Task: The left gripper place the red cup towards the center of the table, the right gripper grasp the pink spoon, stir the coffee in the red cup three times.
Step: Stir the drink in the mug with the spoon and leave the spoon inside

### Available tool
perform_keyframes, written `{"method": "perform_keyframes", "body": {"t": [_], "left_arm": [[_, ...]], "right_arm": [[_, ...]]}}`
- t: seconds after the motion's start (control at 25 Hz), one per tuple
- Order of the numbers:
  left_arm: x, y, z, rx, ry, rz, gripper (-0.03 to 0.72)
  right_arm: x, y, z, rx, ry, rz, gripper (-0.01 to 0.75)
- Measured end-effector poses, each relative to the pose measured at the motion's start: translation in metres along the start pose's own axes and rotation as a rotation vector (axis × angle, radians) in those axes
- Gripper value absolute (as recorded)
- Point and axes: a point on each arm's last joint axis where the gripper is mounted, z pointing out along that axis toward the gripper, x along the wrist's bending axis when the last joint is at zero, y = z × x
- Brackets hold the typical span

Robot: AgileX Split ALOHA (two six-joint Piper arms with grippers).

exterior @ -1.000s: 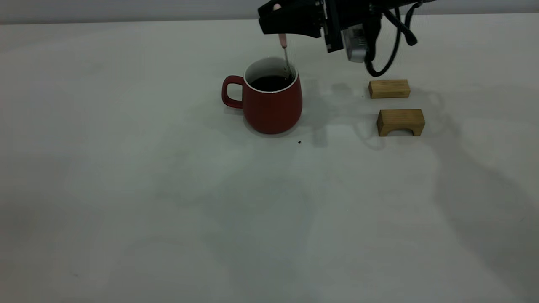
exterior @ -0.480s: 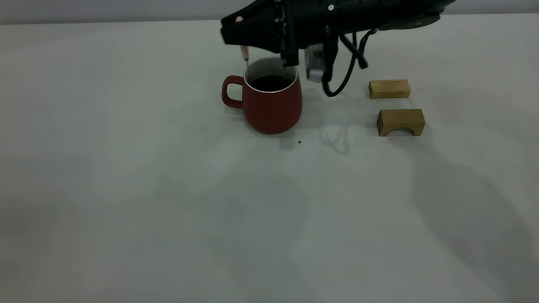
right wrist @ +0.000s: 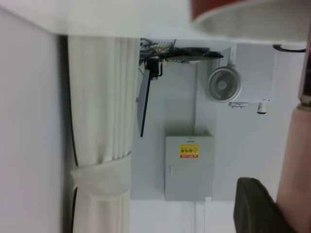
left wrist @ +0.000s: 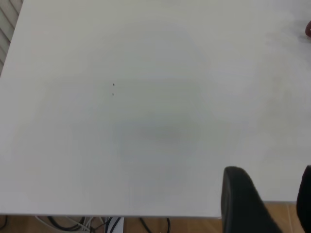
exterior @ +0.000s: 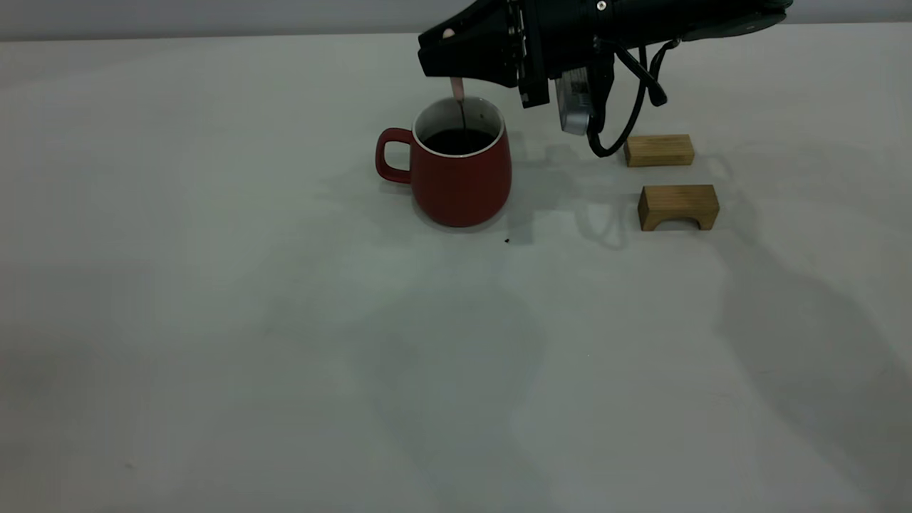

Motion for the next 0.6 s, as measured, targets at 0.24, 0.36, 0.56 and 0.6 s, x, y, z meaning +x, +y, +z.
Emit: {"method": "perform_keyframes", "body": {"t": [0.24,0.36,0.56,0.6], "left_arm": [[0.0,0.0,0.0,0.0,0.0,0.0,0.355],[0.0,0.0,0.0,0.0,0.0,0.0,0.355],[0.0,0.0,0.0,0.0,0.0,0.0,0.355],[0.0,0.0,0.0,0.0,0.0,0.0,0.355]], "right_arm": [[-0.007,-0.006,0.014,0.012,-0.023,0.038,0.129],[-0.01,-0.011,0.024,0.038,-0.019,0.051,0.129],[-0.002,-0.008,0.011,0.044,0.022,0.004,0.129],[0.001,-0.006,0.006,0.04,0.034,-0.003,0.129]]}}
